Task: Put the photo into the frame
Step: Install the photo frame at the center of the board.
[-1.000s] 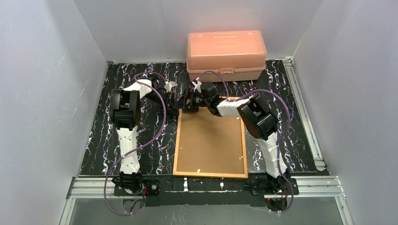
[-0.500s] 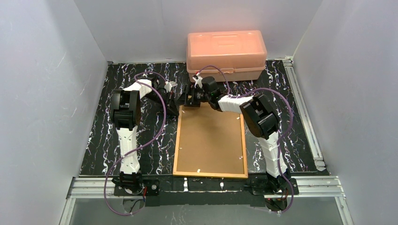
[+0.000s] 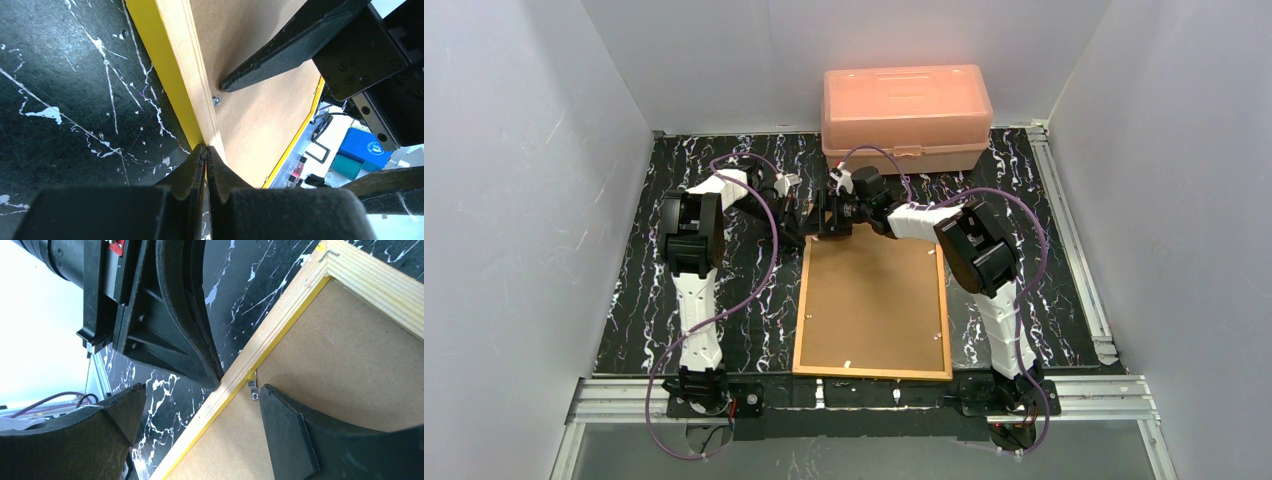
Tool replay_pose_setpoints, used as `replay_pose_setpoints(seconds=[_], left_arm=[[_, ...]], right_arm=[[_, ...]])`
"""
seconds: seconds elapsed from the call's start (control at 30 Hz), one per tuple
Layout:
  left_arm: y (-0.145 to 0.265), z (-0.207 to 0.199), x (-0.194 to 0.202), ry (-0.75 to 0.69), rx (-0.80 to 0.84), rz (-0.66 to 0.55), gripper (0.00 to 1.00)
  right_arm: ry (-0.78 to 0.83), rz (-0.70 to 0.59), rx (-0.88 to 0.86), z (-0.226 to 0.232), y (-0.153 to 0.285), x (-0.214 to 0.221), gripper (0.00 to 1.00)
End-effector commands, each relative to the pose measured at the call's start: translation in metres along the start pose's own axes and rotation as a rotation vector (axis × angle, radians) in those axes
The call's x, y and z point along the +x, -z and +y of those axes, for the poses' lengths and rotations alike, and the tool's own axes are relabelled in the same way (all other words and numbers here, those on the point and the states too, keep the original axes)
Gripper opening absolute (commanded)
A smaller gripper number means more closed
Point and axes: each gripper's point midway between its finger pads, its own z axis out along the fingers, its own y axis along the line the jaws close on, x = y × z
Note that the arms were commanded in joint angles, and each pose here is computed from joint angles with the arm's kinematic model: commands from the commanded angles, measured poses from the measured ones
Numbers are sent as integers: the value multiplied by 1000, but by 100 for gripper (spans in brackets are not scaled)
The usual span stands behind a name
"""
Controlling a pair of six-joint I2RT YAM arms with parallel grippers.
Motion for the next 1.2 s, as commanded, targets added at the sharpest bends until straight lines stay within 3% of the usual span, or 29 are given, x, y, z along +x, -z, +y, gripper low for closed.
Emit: replay_pose_setpoints(seconds=[0.0, 1.17], left_arm=[[3, 6, 2, -62, -75, 1, 1], [4, 5, 2, -58, -74, 1, 1]], right_arm=[[38, 44, -42, 8, -2, 4, 92], [144, 176, -93, 0, -12, 19, 91]])
